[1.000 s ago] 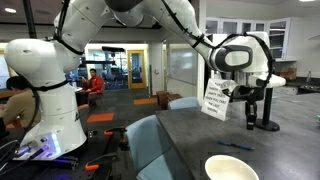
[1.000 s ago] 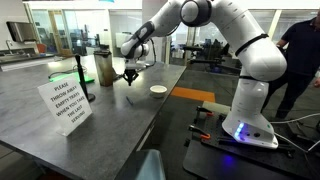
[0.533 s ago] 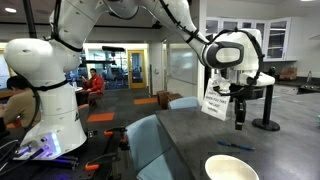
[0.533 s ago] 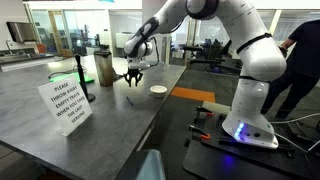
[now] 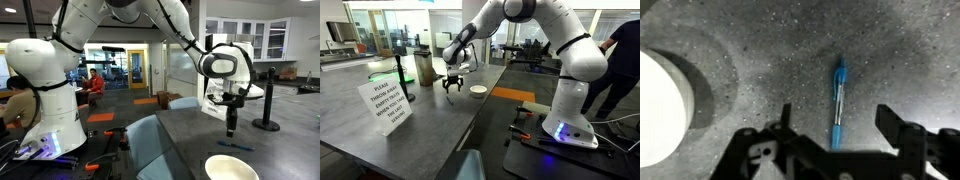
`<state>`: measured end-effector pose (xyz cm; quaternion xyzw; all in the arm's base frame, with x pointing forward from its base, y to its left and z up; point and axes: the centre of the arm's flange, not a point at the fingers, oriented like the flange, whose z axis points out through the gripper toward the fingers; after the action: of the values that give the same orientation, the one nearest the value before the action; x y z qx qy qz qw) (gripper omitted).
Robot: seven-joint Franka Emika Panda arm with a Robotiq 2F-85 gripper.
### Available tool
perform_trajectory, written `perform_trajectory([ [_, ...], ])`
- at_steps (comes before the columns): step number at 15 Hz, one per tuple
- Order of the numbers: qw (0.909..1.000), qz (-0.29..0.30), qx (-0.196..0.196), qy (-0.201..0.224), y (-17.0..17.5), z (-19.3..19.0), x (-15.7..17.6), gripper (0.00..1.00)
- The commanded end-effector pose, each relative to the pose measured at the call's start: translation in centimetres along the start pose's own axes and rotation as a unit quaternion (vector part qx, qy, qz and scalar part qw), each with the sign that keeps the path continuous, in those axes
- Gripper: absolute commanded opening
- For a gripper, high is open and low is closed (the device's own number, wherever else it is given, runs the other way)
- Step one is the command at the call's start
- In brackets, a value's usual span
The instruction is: Pick the pen on the table and put it in the bowl
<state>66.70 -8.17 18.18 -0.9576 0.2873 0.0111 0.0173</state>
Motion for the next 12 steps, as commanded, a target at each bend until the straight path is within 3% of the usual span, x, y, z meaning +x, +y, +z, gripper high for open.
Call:
perform_trajectory([
  [1, 0.9999, 0.009, -0.005, 0.003, -0.4, 1.4, 0.8, 0.86],
  [2, 0.9999, 0.009, -0.005, 0.001, -0.5, 1.8, 1.0, 0.77],
  [5, 0.9999, 0.007, -0.009, -0.001, -0.8, 2.8, 1.5, 0.63],
  [12, 0.9998, 0.001, -0.017, -0.005, -2.4, 4.9, 1.8, 0.68],
])
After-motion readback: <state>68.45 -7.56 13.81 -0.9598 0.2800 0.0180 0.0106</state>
